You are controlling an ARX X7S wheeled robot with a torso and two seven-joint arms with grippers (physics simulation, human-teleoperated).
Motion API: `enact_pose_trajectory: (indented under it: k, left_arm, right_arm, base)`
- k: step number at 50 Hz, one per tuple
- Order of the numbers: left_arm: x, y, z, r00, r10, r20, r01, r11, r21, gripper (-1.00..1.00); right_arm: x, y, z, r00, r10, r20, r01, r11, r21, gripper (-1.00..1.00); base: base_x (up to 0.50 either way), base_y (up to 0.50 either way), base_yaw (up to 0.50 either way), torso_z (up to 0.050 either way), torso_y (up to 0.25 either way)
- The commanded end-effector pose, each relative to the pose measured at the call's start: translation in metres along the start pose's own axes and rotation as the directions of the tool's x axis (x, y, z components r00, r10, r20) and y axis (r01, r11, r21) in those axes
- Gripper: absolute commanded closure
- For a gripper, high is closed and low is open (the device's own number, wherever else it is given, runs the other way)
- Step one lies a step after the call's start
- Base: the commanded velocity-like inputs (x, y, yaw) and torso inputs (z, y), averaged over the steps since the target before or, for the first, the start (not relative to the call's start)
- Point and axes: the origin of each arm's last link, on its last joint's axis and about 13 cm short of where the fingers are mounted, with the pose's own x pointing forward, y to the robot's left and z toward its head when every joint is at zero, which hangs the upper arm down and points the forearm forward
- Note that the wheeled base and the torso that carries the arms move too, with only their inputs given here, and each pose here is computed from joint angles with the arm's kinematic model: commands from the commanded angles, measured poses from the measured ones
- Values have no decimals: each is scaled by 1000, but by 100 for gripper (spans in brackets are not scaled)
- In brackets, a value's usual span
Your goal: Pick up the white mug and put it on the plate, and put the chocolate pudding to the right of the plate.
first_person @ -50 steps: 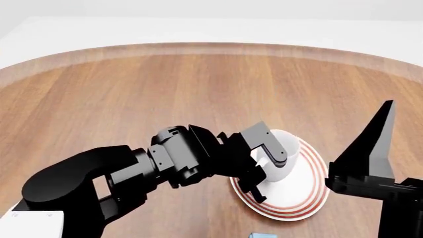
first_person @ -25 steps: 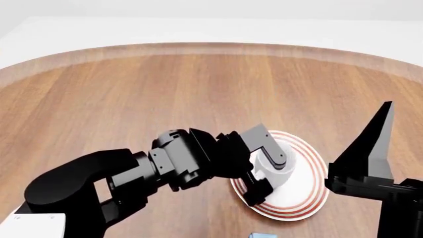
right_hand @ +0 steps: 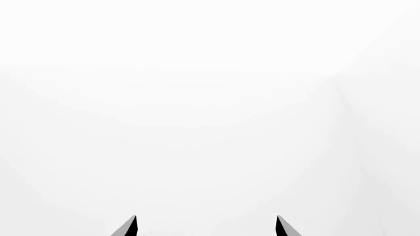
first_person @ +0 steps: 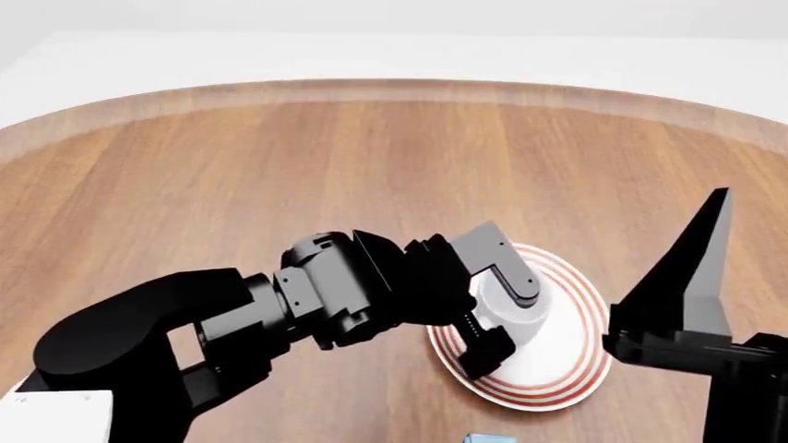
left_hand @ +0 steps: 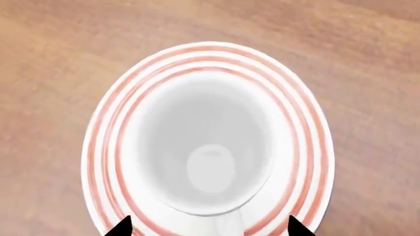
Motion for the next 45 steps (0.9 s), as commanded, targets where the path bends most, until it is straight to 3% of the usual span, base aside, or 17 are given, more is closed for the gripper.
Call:
enact_pose_trajectory:
  k: [1,14,24,45]
  left_arm:
    - [-14,0,15,998,12,63,-14,1000,19,-100]
    - [-29,-3,4,999,22,43,-24,998,58,-100]
    - [-56,2,8,995,45,94,-52,996,75,-100]
    - [-121,34,-6,947,166,273,-157,986,-57,-100]
  right_arm:
    - [2,0,5,999,17,36,-16,999,-31,-100]
    - [2,2,6,999,27,39,-26,999,-38,-100]
    - [2,3,6,999,32,38,-30,999,-35,-100]
    - [2,3,7,999,36,37,-34,999,-40,-100]
  base:
    - [0,0,0,0,0]
    - [0,0,0,0,0]
    - [0,0,0,0,0]
    - [0,0,0,0,0]
